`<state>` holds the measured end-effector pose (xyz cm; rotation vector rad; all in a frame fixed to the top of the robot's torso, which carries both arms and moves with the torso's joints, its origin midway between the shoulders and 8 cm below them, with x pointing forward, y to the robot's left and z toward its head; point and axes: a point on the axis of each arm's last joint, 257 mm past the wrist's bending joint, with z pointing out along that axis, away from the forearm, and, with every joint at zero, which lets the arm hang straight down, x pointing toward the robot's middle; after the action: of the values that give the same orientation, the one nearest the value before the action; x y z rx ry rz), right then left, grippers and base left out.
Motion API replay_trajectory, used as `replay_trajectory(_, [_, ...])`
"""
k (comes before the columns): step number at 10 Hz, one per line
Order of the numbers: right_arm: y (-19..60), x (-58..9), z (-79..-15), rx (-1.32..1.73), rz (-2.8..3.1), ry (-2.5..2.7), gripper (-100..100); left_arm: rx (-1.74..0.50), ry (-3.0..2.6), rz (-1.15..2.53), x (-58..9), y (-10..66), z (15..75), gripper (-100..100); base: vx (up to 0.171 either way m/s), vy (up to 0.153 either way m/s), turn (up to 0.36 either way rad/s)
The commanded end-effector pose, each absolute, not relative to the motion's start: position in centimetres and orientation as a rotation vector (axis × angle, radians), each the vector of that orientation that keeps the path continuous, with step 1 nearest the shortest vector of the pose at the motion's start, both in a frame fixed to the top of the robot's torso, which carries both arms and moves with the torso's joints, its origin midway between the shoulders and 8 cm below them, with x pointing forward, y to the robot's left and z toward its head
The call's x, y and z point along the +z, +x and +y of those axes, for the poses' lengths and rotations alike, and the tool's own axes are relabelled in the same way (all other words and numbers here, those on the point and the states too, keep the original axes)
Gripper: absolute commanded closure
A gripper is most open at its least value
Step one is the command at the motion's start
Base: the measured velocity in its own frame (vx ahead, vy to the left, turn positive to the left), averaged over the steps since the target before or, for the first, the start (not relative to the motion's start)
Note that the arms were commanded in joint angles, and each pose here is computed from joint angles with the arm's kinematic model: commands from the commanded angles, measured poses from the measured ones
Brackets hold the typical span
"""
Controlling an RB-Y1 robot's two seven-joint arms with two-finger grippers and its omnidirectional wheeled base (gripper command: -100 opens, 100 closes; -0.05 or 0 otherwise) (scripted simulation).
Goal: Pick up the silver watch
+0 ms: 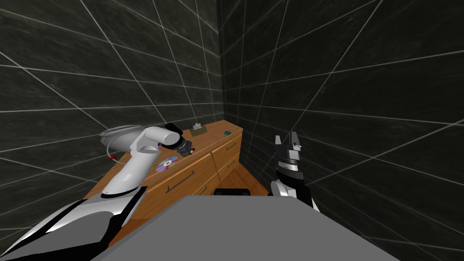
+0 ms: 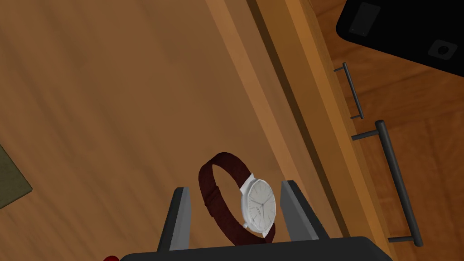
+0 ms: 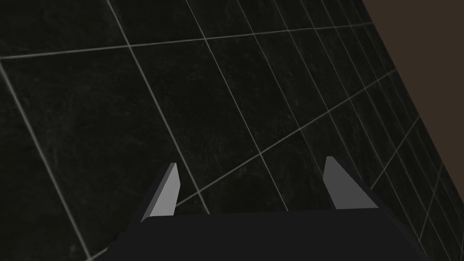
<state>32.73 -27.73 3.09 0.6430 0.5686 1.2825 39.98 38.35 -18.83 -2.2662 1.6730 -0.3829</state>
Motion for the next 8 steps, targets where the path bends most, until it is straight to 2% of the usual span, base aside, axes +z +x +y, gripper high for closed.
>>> replay_trajectory(1, [32.7,3.1,-27.7,1.283,0.569,0.643,0,-0.383,-2.266,1.673,-18.8,40.0,38.3,100,-0.007,-0.001,0.004])
replay_trajectory(4, [32.7,3.1,-27.7,1.282,0.569,0.643,0,-0.371,-2.274,1.676,-19.1,39.7,38.4,100,0.000,0.000,0.000])
replay_trajectory(5, [32.7,3.1,-27.7,1.282,0.569,0.643,0,-0.371,-2.275,1.675,-19.1,39.7,38.4,0,0.000,0.000,0.000])
replay_trajectory(6, [32.7,3.1,-27.7,1.282,0.569,0.643,0,-0.388,-2.255,1.692,-18.4,39.5,37.8,100,0.043,-0.001,0.130])
replay_trajectory(8, [32.7,3.1,-27.7,1.282,0.569,0.643,0,-0.393,-2.237,1.720,-17.7,38.8,37.0,100,0.069,-0.021,0.158])
